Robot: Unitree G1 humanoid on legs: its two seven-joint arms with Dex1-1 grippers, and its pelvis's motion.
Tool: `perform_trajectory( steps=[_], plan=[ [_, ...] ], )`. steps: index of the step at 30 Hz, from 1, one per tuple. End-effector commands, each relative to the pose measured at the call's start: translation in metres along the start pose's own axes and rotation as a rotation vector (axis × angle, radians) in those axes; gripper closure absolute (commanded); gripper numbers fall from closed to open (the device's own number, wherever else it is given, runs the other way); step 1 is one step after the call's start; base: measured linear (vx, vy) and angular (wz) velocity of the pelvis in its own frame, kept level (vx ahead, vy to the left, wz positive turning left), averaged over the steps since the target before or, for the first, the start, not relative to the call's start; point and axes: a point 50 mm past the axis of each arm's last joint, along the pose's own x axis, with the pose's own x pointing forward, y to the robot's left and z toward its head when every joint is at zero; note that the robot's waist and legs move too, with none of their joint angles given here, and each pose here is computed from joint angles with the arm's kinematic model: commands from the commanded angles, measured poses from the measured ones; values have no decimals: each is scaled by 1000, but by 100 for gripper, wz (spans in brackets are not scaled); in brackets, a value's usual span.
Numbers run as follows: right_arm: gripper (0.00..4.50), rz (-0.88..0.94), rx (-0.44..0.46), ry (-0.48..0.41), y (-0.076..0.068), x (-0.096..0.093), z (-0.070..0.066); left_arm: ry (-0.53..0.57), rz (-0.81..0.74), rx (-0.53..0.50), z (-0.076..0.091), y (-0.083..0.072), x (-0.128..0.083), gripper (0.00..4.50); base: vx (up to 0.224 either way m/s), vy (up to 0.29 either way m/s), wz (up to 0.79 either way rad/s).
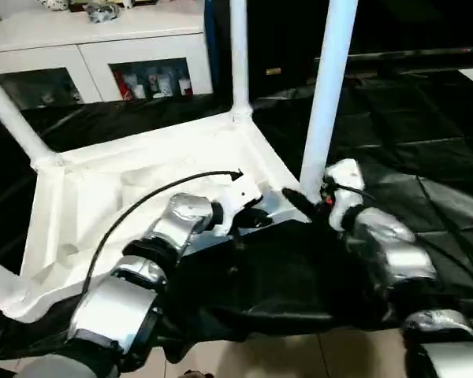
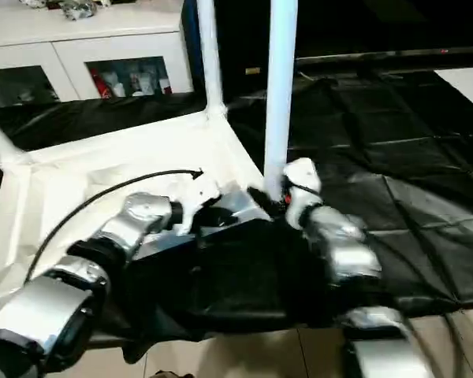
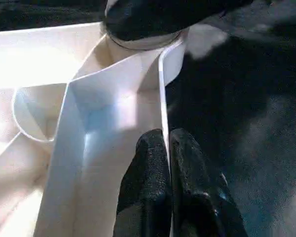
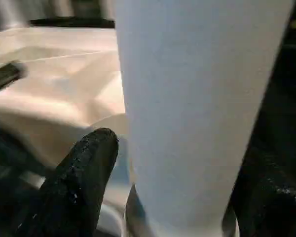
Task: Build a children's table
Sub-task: Rotate leg to tighten
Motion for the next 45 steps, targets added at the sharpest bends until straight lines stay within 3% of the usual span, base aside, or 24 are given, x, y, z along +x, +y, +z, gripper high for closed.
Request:
perform_trajectory(
  steps=[1,4,8,19,26,29,32,33,37,38,40,44,45],
  plan=[
    [117,185,7,24,23,11,-4,-56,-69,43,8,-7,6,450,0,0,0],
    [117,322,-40,68,15,-12,-1,-43,-171,60,-1,-9,-10,450,0,0,0],
    [132,379,-37,89,10,-24,1,-35,-205,58,-6,-7,-20,450,0,0,0],
    [222,460,-18,100,12,-26,4,-33,-252,47,-11,-8,-31,450,0,0,0],
    [241,441,4,119,14,-27,-3,-44,-222,32,-9,-8,-27,450,0,0,0],
    [243,252,-7,171,8,-20,-16,-23,-63,20,-5,1,-18,450,0,0,0],
    [247,-13,65,165,1,-8,-27,-34,55,-7,3,6,-7,450,0,0,0],
    [247,-117,122,155,4,0,-33,-32,108,-18,8,7,0,450,0,0,0],
    [248,-209,158,152,7,8,-37,-33,162,-28,13,7,9,450,0,0,0],
    [248,-298,202,139,13,19,-38,-41,211,-32,20,6,18,450,0,0,0],
    [248,-328,216,134,21,31,-37,-46,221,-27,25,4,25,450,0,0,0],
    [248,-231,129,105,38,47,-28,-46,184,-4,29,-1,31,450,0,0,0],
    [192,-205,110,97,40,47,-26,-47,176,1,29,-1,31,450,0,0,0]
  ],
)
